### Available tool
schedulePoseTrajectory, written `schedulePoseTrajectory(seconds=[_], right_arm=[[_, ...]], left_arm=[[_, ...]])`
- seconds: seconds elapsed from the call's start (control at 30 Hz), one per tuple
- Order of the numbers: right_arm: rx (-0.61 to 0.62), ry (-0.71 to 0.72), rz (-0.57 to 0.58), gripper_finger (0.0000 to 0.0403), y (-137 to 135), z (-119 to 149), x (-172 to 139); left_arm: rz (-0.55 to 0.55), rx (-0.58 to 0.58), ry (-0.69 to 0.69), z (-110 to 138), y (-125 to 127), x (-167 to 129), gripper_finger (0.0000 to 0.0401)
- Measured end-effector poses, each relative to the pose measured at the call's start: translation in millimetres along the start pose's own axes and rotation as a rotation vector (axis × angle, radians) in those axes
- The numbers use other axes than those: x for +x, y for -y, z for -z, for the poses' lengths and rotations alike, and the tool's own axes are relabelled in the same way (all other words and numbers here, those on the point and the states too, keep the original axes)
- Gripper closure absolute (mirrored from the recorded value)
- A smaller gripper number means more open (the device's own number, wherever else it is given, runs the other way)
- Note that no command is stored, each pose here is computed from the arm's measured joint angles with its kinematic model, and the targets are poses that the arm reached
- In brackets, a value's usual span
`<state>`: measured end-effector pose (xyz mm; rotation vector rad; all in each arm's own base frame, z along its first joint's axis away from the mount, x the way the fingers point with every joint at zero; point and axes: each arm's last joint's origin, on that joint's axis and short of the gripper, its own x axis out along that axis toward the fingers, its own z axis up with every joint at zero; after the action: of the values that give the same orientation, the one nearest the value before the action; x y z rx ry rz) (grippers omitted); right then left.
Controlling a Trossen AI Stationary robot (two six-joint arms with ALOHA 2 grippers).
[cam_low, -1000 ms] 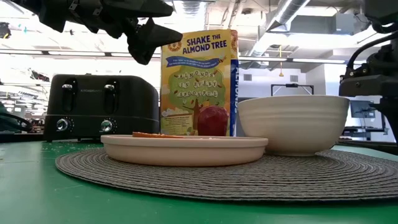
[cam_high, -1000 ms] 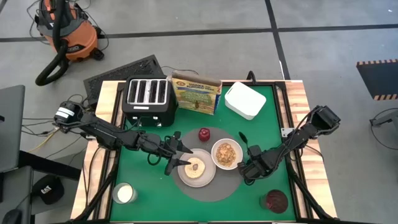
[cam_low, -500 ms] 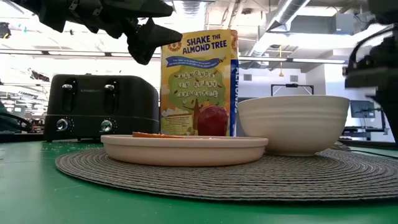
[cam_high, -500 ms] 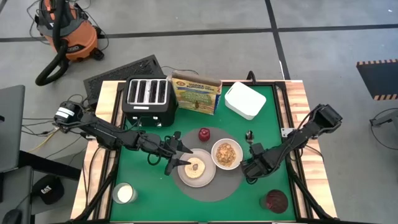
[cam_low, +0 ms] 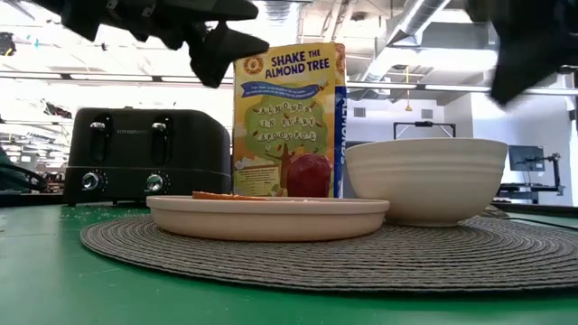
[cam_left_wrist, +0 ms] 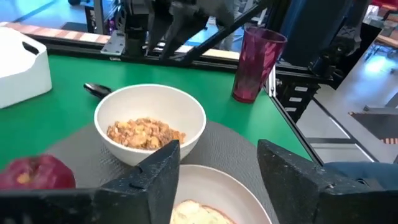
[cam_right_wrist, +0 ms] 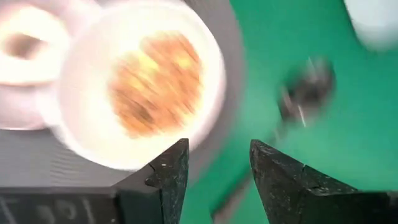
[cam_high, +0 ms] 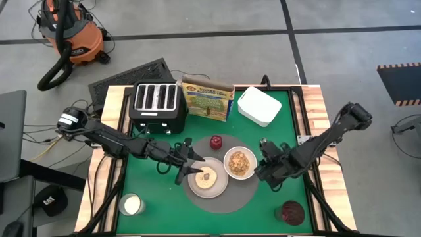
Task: Arrange a breakfast setting
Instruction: Return to Home Position
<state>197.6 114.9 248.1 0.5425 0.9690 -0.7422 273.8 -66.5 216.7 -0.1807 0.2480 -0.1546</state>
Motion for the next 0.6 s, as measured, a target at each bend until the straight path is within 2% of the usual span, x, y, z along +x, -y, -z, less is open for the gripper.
schedulePoseTrajectory(seconds=[0.17,0.37,0.43,0.5,0.6], right_arm=[[-0.229,0.218,-0.189,0.025,1,-18,-23],[-0.41,0.379,-0.347,0.0357,18,-32,-32],[-0.453,0.421,-0.415,0.0384,26,-33,-33],[-0.471,0.459,-0.493,0.0385,36,-34,-31],[-0.466,0.518,-0.618,0.0366,53,-36,-27]], left_arm=[[-0.022,0.061,0.028,-23,-6,-10,0.0263],[-0.107,0.117,0.051,-40,-27,-36,0.0374],[-0.104,0.134,0.062,-39,-34,-46,0.0393],[-0.071,0.154,0.077,-35,-38,-55,0.0394],[-0.052,0.167,0.128,-28,-44,-69,0.0394]])
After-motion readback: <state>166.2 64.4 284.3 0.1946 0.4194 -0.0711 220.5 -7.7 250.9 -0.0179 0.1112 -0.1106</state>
